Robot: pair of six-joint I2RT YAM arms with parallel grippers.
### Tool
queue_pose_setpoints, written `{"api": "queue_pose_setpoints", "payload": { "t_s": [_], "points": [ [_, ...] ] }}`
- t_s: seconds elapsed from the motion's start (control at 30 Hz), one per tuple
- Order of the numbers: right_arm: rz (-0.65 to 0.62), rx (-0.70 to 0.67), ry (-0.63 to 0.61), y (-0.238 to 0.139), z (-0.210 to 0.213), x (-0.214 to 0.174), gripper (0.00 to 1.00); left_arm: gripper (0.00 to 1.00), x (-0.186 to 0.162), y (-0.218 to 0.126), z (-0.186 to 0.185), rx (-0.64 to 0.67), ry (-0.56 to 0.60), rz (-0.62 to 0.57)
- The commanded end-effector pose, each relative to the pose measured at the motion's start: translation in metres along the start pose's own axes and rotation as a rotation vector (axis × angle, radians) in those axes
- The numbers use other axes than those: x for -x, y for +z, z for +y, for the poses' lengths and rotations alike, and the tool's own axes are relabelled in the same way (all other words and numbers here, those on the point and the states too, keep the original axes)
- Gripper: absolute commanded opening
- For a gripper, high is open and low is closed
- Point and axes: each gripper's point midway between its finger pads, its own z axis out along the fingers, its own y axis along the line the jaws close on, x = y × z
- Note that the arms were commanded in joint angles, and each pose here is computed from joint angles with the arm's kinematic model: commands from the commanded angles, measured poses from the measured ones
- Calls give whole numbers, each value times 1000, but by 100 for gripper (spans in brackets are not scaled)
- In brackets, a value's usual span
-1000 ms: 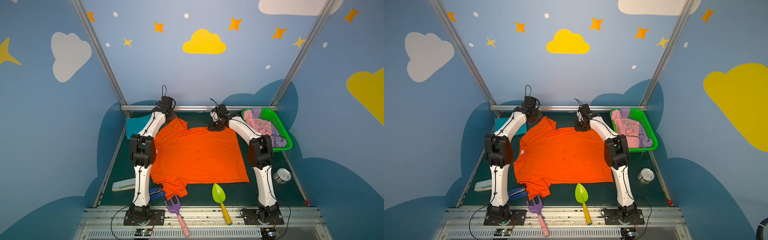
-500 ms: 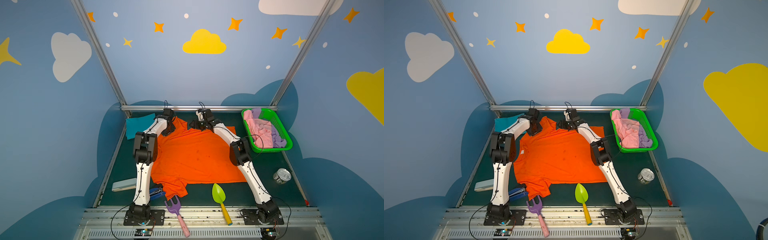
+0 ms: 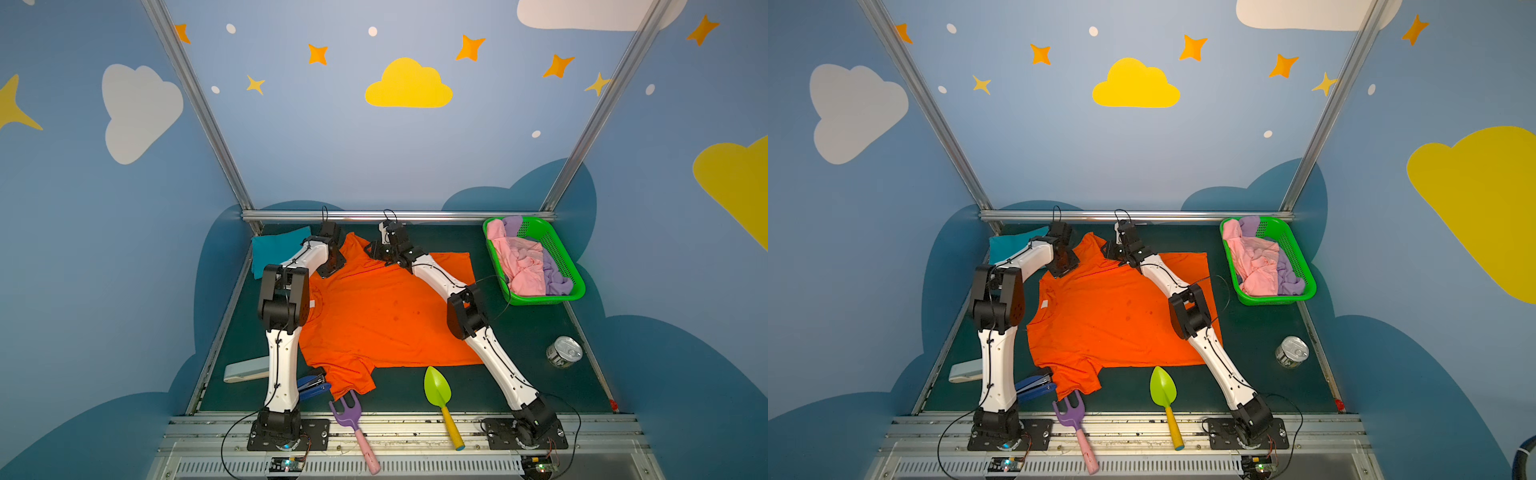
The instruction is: Fold and stack the t-shirts
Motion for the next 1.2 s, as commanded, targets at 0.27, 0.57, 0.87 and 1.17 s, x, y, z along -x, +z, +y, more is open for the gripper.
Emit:
{"api": "queue_pose_setpoints", "payload": {
  "t_s": [0.27, 0.57, 0.87, 1.17],
  "points": [
    [29, -115, 150, 15, -30, -30, 0, 36, -8, -14, 17, 11, -11, 27],
    [-149, -224, 151, -30, -47, 46, 0, 32, -15, -1, 45, 70, -45, 70],
    [-173, -218, 176, -43, -68, 69, 0, 30, -25, 16, 68, 112, -89, 126],
    [-136, -131, 28, -70, -17, 85, 46, 16, -24, 1, 68, 106, -85, 112]
  ]
}}
